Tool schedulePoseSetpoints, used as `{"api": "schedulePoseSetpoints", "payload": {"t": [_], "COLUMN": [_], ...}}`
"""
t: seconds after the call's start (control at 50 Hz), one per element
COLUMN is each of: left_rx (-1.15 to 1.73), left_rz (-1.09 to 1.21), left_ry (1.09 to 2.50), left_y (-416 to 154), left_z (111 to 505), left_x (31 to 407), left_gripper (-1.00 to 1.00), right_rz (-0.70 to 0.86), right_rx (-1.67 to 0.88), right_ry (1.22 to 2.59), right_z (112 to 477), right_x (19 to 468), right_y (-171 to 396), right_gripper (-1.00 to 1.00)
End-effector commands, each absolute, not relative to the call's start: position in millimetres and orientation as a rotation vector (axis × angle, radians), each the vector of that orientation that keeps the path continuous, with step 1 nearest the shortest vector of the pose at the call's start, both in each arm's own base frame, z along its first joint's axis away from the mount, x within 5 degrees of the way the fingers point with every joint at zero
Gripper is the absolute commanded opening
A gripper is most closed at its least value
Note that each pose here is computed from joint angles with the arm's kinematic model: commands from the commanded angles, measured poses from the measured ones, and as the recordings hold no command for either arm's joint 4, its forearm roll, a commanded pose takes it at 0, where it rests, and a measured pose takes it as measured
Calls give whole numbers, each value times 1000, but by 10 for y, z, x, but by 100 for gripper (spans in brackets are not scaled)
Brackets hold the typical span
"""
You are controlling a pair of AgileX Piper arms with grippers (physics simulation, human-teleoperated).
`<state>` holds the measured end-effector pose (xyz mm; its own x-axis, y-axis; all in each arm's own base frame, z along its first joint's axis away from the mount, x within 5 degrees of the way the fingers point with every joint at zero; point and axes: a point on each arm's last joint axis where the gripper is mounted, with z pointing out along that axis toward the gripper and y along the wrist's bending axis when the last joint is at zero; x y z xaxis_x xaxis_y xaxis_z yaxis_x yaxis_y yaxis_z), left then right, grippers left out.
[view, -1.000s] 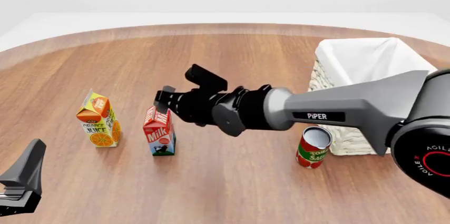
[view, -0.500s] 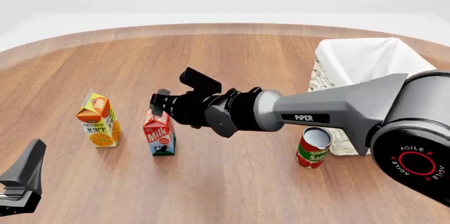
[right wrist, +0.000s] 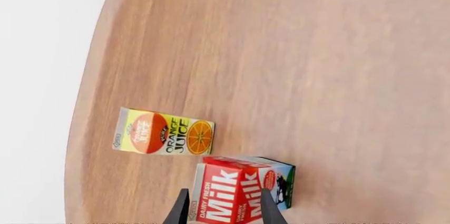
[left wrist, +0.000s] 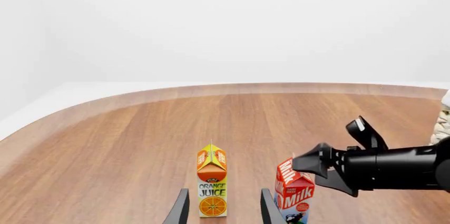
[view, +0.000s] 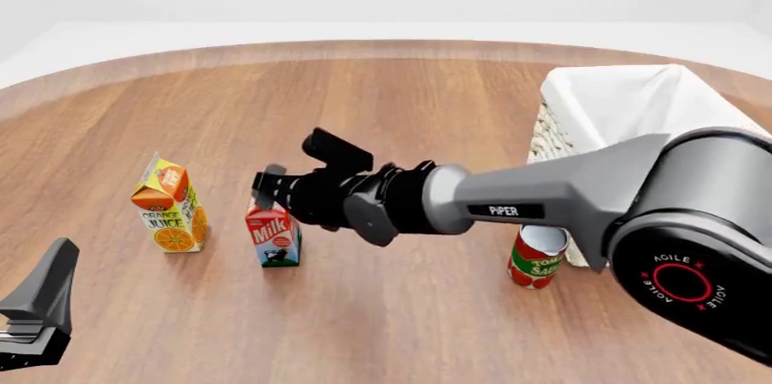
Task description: Pick the milk and place it in the basket.
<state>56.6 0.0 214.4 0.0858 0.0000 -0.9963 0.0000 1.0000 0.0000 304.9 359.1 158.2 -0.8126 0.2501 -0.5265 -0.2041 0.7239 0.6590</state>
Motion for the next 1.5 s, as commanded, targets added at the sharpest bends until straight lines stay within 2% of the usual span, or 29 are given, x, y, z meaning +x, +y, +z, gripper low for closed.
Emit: {"api": "schedulePoseSetpoints", "payload": {"t": [0.02, 0.56, 0.58, 0.88, 1.22, 1.5], "left_rx": [0, 0, 0, 0, 0, 0], "left_rz": [0, 0, 0, 0, 0, 0], "left_ry": [1485, 1485, 1485, 1485, 1485, 1485], "left_y": [0, 0, 0, 0, 0, 0], "left_z": [2144, 2144, 2144, 2144, 2144, 2144], "left_x": [566, 566, 566, 566, 566, 566], "left_gripper": [100, 100, 100, 100, 100, 100], "right_rz": [994, 1037, 1032, 1038, 1006, 1007], "right_rx": [42, 87, 86, 73, -32, -40], "right_ry": [2330, 2359, 2360, 2318, 2196, 2139], "right_z": [1491, 1154, 1143, 1302, 1972, 2252], "right_x": [3014, 2883, 2892, 2930, 2958, 2886], "right_y": [3632, 3711, 3706, 3624, 3342, 3115], "right_gripper": [100, 100, -100, -100, -100, -100]}}
